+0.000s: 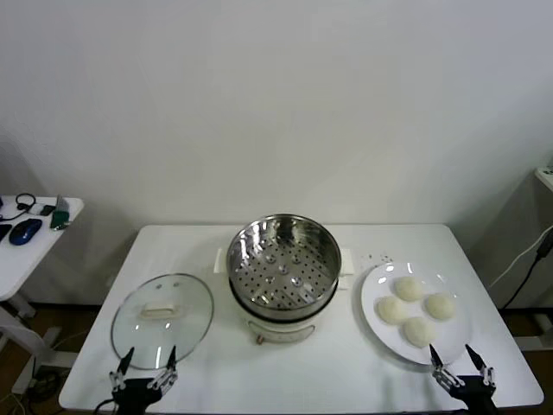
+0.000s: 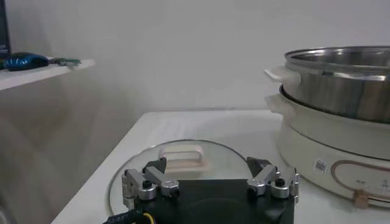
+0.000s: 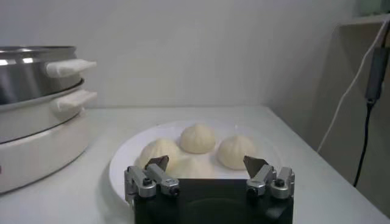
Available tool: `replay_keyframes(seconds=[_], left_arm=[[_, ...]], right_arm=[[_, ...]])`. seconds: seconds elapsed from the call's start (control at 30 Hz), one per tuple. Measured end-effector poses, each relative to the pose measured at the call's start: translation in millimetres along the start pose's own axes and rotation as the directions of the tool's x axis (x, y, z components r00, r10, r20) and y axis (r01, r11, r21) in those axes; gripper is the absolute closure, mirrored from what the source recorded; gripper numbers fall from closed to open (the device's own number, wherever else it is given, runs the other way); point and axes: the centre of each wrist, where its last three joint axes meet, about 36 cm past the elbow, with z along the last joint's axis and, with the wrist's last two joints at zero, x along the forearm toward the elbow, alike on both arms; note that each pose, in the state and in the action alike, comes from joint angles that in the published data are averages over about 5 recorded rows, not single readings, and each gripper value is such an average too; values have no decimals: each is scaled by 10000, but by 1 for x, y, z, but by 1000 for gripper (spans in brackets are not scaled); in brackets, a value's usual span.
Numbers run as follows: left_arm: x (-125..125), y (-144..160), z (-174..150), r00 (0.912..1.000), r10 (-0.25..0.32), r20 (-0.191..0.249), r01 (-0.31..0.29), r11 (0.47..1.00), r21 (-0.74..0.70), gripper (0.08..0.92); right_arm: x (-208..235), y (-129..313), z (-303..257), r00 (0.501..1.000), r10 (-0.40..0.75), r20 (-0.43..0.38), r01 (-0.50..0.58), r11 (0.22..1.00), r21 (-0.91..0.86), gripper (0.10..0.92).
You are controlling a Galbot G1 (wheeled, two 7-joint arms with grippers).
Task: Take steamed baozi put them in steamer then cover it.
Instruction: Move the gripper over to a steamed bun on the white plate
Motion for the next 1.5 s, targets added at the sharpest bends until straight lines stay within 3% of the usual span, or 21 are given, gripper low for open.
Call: replay_keyframes(seconds=[0.2,0.43,0.63,0.87,1.03,1.17,1.3,1.5], left_arm=[[-1,0,-4,9999,58,84,-58,10000,-17,177],[-2,-3,-9,9995,202,246,-200,9998,-71,177],[-2,-6,-11,9989,282,369,-279,9996,-86,177],[-1,-8,-10,9986,317,430,-315,9995,-60,177],[-1,-10,-9,9983,353,469,-350,9994,-64,177],[-2,-10,-10,9979,341,543,-334,9993,-148,177],[-2,-8,-11,9978,333,574,-321,9992,-219,177],[-3,-8,-8,9980,349,527,-335,9991,-275,177]], right_arm=[[-55,-13,-55,9993,-384,-24,384,9955,867,200],[-149,-20,-154,9742,-2152,-685,2254,9080,3533,200],[-207,-26,-203,8852,-3797,-2688,4629,6619,5896,200],[-258,-34,-248,6955,-4819,-5329,7036,3063,6412,200],[-285,-22,-290,5803,-4538,-6762,7898,1110,6032,200],[-300,-13,-313,5191,-3744,-7684,8318,145,5549,200],[-308,-10,-317,4733,-2787,-8357,8659,-273,4995,200],[-317,-15,-298,4215,-1545,-8936,9020,-297,4306,200]])
